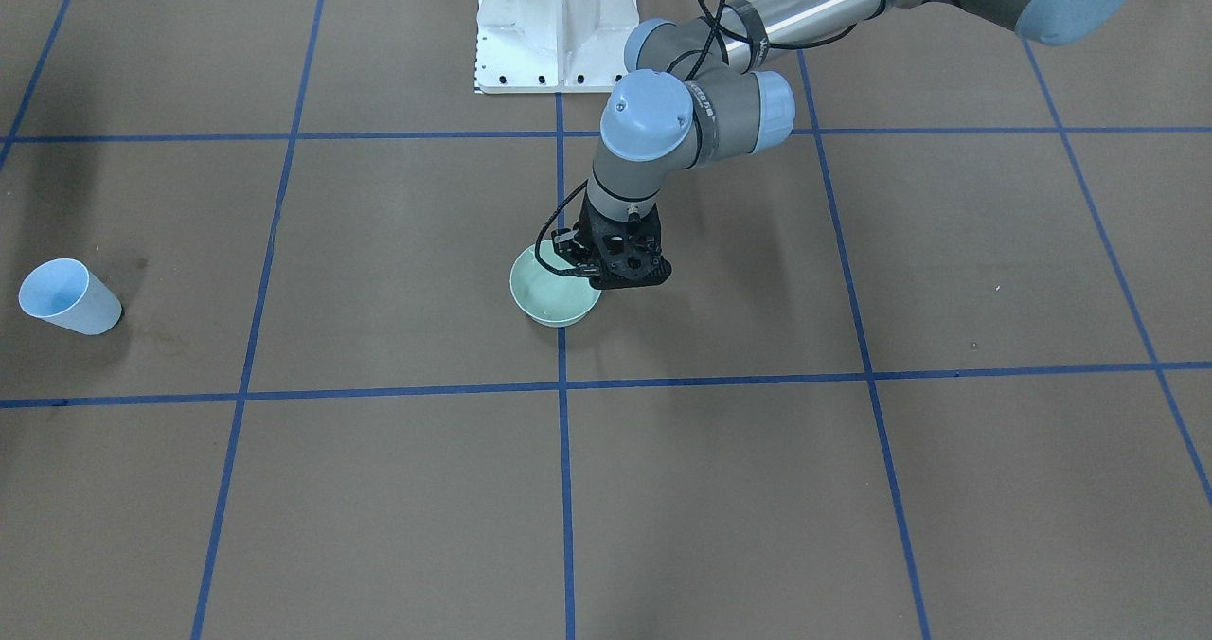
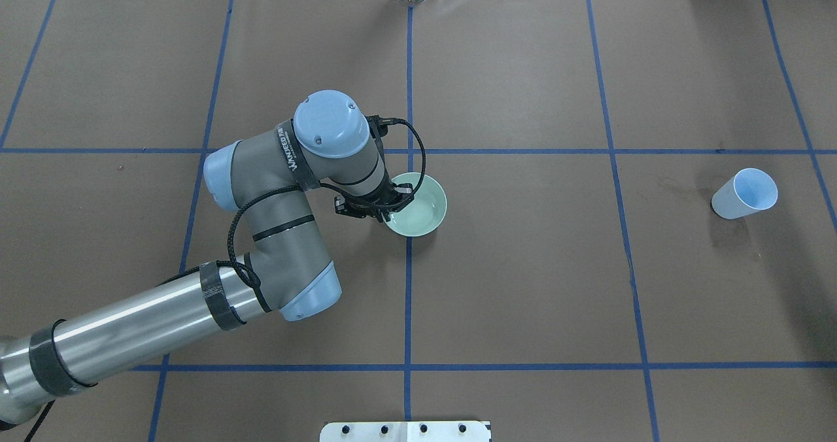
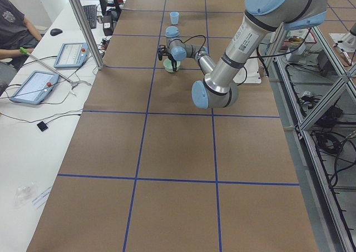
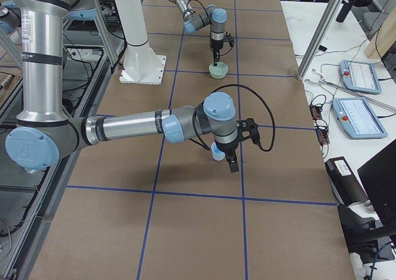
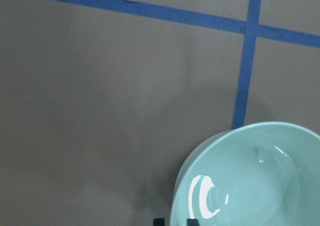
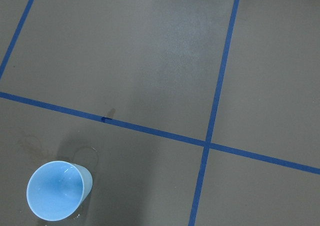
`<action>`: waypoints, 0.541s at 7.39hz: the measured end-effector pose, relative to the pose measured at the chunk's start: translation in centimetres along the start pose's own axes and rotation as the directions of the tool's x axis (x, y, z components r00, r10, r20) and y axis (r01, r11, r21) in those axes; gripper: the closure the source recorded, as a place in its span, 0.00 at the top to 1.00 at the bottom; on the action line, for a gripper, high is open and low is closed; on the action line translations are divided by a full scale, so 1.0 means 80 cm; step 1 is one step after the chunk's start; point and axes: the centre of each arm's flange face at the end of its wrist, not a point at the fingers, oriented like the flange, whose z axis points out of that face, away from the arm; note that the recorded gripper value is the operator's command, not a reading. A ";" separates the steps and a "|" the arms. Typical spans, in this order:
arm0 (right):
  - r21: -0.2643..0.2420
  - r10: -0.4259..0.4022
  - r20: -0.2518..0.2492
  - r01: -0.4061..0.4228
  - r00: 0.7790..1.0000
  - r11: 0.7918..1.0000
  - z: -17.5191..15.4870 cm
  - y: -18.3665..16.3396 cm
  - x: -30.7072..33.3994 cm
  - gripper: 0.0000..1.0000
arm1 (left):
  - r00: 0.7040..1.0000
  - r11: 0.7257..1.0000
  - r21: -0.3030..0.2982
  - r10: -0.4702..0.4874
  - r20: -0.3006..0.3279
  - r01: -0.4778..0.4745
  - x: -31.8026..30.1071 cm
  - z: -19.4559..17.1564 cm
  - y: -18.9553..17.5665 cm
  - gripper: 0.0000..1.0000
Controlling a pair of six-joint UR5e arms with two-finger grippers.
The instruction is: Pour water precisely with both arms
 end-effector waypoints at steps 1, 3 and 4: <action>-0.004 0.004 0.012 -0.004 1.000 1.000 0.001 0.001 0.000 0.99 | 1.000 1.000 0.006 -0.005 -0.019 0.005 -0.002 -0.019 -0.014 0.00; -0.010 0.009 0.050 -0.009 0.999 1.000 0.003 0.002 -0.003 0.99 | 0.997 0.999 -0.050 -0.019 -0.075 0.015 -0.037 -0.076 -0.055 0.00; -0.011 0.010 0.059 -0.009 0.998 1.000 0.003 0.003 -0.004 0.99 | 0.996 0.998 -0.068 -0.002 -0.085 -0.003 -0.093 -0.095 -0.063 0.00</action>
